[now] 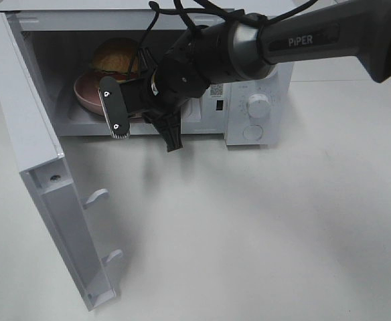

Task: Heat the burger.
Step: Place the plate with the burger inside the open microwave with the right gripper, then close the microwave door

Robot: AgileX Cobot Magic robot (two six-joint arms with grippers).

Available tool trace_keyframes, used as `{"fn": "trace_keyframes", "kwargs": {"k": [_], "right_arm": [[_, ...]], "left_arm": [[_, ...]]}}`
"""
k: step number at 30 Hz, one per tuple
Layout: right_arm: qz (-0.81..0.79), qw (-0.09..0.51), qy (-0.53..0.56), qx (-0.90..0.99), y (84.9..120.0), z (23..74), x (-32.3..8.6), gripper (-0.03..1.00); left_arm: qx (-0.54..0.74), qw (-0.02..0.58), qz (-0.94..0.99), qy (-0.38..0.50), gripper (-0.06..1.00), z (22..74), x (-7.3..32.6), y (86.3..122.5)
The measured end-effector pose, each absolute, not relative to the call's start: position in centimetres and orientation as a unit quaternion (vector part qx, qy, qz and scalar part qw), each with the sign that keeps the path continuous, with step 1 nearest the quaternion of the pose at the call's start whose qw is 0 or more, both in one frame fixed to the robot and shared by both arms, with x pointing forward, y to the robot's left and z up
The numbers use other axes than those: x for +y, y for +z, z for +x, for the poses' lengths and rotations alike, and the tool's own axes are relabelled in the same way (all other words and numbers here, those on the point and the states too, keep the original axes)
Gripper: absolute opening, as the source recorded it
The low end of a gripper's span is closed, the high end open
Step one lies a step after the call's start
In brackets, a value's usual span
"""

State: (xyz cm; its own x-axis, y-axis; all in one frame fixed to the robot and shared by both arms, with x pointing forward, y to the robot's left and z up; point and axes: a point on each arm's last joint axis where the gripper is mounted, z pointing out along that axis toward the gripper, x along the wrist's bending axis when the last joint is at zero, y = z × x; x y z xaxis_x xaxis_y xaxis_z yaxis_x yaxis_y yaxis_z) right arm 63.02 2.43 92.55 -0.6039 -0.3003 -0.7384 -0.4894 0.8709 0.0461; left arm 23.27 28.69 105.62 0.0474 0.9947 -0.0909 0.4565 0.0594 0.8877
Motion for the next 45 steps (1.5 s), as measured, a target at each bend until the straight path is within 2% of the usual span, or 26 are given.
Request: {"fn": "trace_keyframes", "kwargs": {"k": [10,22,29,34,45], "right_arm": [[-0.196,0.394,0.147,0.886,93.0,63.1,2.8,0.35],[-0.171,0.362,0.117,0.909,92.5,63.0,2.1,0.37],[-0.162,0.366,0.123,0.908,93.9,62.5,1.7,0.38],[-0.158,0.361,0.128,0.910,94.1,61.8,1.2,0.41],[-0.163,0.375,0.167,0.897,95.5,59.5,-0.1,0.54]], "left_arm": [[0.605,0.405,0.600,0.332,0.91,23.3,28.7,105.6],[0.605,0.405,0.600,0.332,0.91,23.3,28.7,105.6],[0.605,0.405,0.600,0.332,0.91,23.3,28.7,105.6],[0.605,0.405,0.600,0.332,0.91,23.3,28.7,105.6],[0.605,0.405,0.600,0.332,0.91,23.3,28.7,105.6]]}}
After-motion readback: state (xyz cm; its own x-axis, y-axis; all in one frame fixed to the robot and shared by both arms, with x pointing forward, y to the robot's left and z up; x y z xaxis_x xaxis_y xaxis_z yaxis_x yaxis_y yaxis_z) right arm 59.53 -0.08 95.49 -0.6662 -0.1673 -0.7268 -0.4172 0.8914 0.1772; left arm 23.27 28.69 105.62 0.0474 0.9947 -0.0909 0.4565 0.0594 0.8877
